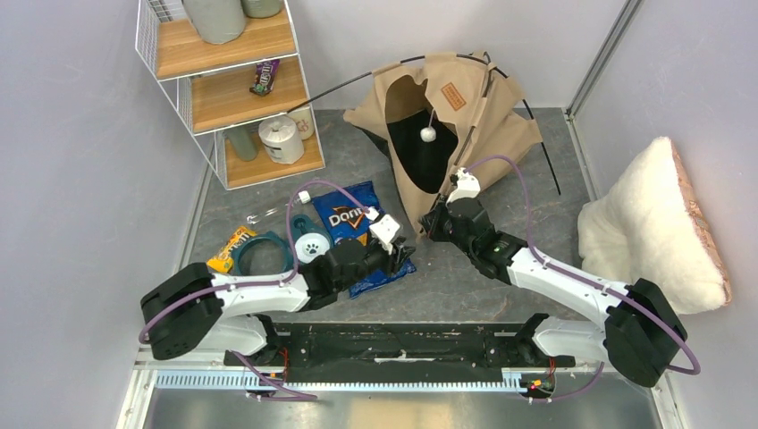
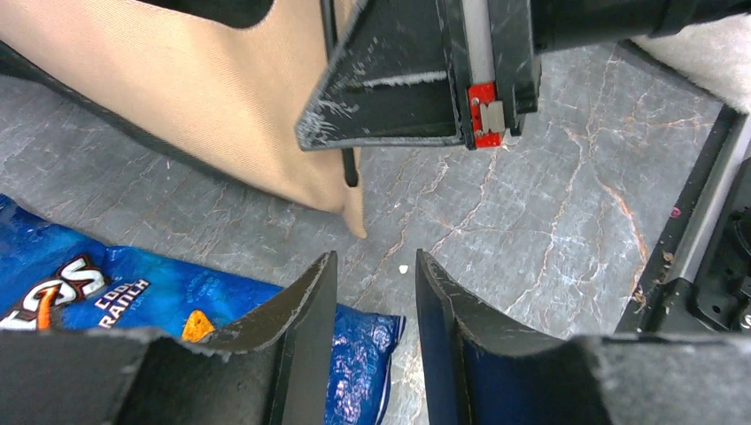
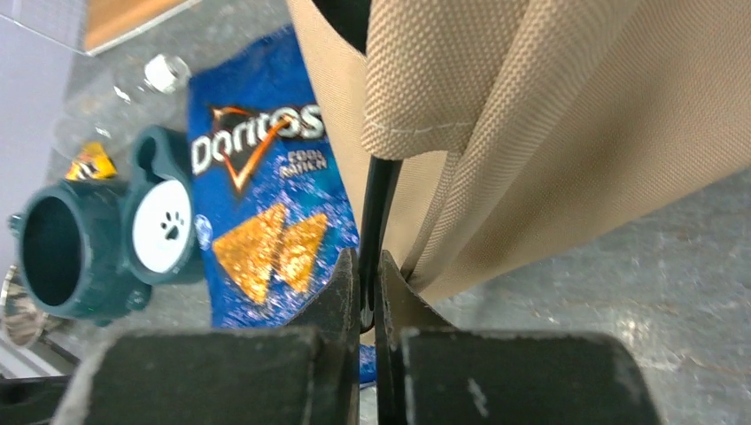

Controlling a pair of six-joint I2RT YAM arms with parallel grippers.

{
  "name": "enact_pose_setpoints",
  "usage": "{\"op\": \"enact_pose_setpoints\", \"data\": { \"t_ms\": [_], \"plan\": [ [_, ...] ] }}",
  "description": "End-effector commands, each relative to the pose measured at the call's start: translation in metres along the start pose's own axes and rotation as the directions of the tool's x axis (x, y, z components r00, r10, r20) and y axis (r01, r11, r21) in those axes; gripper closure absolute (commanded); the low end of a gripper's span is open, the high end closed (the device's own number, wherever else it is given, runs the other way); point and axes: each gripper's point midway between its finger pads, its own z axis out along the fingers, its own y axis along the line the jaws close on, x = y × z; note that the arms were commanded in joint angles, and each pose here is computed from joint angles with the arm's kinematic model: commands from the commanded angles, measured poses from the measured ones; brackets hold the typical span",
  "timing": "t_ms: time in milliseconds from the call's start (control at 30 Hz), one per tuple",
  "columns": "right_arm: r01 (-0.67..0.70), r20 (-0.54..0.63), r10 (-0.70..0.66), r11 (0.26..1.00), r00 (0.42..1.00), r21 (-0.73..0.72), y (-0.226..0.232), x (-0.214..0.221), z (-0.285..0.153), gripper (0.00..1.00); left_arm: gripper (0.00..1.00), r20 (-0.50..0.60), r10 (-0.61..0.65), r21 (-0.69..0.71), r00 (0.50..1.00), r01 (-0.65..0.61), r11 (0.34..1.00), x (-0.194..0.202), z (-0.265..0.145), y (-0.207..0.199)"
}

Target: Set up the pet tent

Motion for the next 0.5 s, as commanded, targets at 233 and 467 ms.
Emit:
{"op": "enact_pose_setpoints", "data": {
  "t_ms": [233,467],
  "plan": [
    [0.069,-0.058,-0.065,0.995,0.996,0.07,-0.02,0.011,-0.01,0.89,0.53,0.156,-0.025,-0.152,0.987,0.049,0.987,-0.042,-0.036,0.03],
    [0.114,-0.044,-0.109,0.982,0.993,0.149,-0.026,-0.019,-0.041,0.44,0.5,0.213,-0.021,-0.296,0.977,0.085,0.951,-0.061,-0.059,0.059]
  ]
}}
